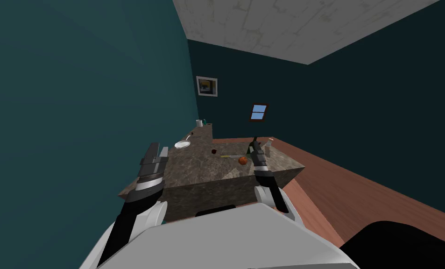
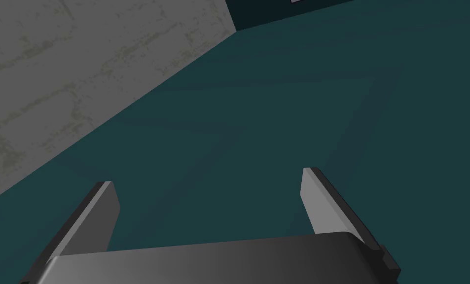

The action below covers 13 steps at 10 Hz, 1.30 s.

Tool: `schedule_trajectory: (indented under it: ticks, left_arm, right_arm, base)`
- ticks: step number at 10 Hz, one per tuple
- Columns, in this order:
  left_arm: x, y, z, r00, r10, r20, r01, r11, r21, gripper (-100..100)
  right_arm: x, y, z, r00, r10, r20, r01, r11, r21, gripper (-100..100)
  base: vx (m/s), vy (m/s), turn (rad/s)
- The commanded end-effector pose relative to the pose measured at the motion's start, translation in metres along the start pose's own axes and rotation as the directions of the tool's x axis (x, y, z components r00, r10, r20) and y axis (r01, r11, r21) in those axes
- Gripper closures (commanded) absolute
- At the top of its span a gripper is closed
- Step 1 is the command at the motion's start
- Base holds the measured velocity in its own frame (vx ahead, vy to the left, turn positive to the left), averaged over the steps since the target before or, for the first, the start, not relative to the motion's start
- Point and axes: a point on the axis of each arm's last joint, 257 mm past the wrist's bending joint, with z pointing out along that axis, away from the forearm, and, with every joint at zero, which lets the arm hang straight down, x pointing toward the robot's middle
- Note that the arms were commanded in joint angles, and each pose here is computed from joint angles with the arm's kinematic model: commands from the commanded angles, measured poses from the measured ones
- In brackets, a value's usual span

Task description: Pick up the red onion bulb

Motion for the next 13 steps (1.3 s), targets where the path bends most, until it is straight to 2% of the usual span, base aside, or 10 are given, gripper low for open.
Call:
schedule_trajectory:
  ticks: [1, 4, 7, 9, 11, 12, 13]
  left_arm:
    - [0.000, 0.000, 0.000, 1.000, 0.000, 0.000, 0.000, 1.000, 0.000, 0]
    - [0.000, 0.000, 0.000, 1.000, 0.000, 0.000, 0.000, 1.000, 0.000, 0]
    - [0.000, 0.000, 0.000, 1.000, 0.000, 0.000, 0.000, 1.000, 0.000, 0]
    - [0.000, 0.000, 0.000, 1.000, 0.000, 0.000, 0.000, 1.000, 0.000, 0]
    - [0.000, 0.000, 0.000, 1.000, 0.000, 0.000, 0.000, 1.000, 0.000, 0]
    - [0.000, 0.000, 0.000, 1.000, 0.000, 0.000, 0.000, 1.000, 0.000, 0]
    - [0.000, 0.000, 0.000, 1.000, 0.000, 0.000, 0.000, 1.000, 0.000, 0]
  right_arm:
    - [0.003, -0.006, 0.001, 0.998, -0.048, -0.032, 0.048, 0.999, 0.005, -100]
    - [0.007, -0.019, 0.002, 0.984, -0.154, -0.095, 0.156, 0.988, 0.010, -100]
    - [0.009, -0.039, 0.004, 0.937, -0.301, -0.176, 0.306, 0.952, 0.003, -100]
    - [0.009, -0.056, 0.005, 0.881, -0.409, -0.237, 0.419, 0.908, -0.011, -100]
    - [0.007, -0.077, 0.005, 0.804, -0.515, -0.296, 0.531, 0.847, -0.031, -100]
    - [0.007, -0.077, 0.005, 0.800, -0.519, -0.300, 0.535, 0.844, -0.035, -100]
    - [0.004, -0.088, 0.006, 0.750, -0.572, -0.331, 0.592, 0.805, -0.050, -100]
  base:
    - [-0.026, -0.002, 0.143]
    - [-0.067, -0.021, 0.158]
    - [-0.091, -0.002, 0.194]
    - [-0.102, -0.007, 0.263]
    - [-0.102, 0.000, 0.275]
    - [-0.058, 0.006, 0.099]
    - [-0.041, 0.018, 0.189]
